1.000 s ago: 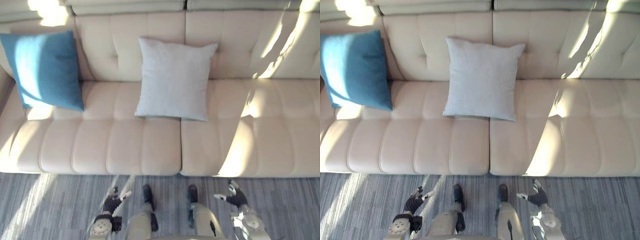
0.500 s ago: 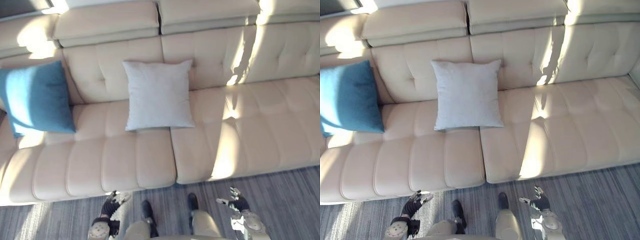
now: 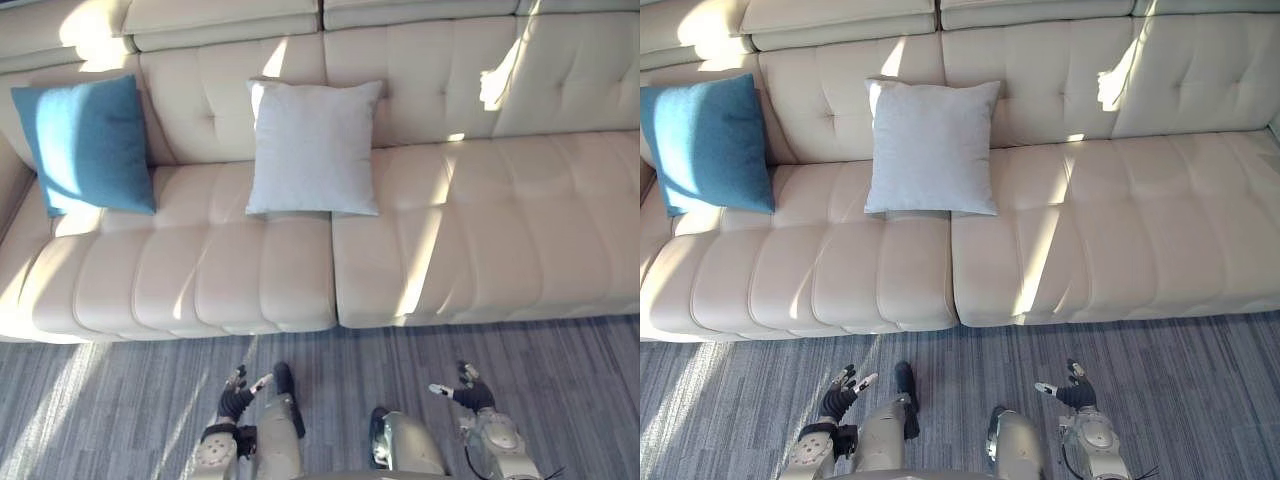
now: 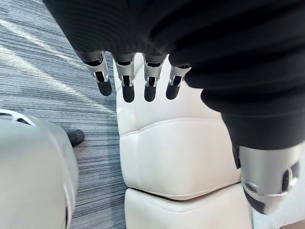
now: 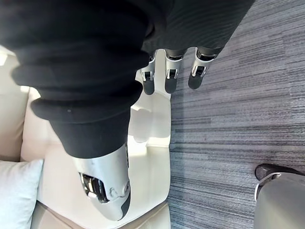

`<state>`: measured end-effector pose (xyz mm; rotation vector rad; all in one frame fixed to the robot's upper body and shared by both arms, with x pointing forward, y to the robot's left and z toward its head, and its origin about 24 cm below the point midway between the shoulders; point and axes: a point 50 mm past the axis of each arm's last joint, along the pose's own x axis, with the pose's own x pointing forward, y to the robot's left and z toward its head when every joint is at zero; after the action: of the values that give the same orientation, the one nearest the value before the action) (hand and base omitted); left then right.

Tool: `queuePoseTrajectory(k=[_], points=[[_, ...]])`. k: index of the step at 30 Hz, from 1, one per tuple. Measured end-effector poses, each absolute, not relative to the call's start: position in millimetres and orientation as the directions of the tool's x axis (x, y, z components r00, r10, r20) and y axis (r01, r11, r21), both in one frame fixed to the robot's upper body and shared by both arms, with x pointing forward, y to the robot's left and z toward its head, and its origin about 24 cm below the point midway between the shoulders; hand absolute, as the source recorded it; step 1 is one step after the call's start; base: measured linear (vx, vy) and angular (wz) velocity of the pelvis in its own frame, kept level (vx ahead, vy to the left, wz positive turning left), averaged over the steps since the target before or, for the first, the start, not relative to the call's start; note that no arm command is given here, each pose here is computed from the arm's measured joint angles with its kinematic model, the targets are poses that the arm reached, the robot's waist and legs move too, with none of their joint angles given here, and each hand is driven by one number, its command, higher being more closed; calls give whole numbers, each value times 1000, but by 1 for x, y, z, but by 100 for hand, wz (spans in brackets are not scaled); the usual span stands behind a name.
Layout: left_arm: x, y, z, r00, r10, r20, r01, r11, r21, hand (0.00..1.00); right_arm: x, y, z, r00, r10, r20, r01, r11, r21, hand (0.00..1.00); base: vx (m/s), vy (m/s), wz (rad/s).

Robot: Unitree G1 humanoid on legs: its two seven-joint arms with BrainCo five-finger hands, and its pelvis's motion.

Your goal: Pick up cushions and gather them together orderly.

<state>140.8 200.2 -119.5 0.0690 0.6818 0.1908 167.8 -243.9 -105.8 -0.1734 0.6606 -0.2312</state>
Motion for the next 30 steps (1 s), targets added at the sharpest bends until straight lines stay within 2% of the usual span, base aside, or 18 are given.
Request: queuePoseTrajectory(k=[5, 12, 16, 20, 23, 30], points=[[139, 200, -121, 752, 199, -628, -153, 980, 127, 0, 174, -243, -104, 774, -264, -576, 154, 960, -233, 0, -124, 73, -54], [154, 201, -119, 764, 207, -611, -154, 978, 140, 0, 157, -249, -111, 737, -293, -609, 188, 954, -232, 0, -22, 140, -47], [157, 202, -118, 767, 211, -606, -153, 977, 148, 0, 164, -240, -106, 766, -275, -581, 189, 960, -206, 0, 31, 82, -89], [165, 201, -114, 783, 198, -590, -118, 978, 171, 0, 185, -229, -94, 824, -231, -517, 153, 970, -190, 0, -22, 7, -188], [184, 197, -104, 823, 174, -540, -88, 979, 182, 0, 185, -230, -95, 818, -242, -523, 156, 967, -204, 0, -7, -38, -199], [197, 192, -96, 849, 146, -507, -53, 980, 194, 0, 194, -229, -91, 827, -240, -508, 153, 966, -209, 0, 172, -170, -199]])
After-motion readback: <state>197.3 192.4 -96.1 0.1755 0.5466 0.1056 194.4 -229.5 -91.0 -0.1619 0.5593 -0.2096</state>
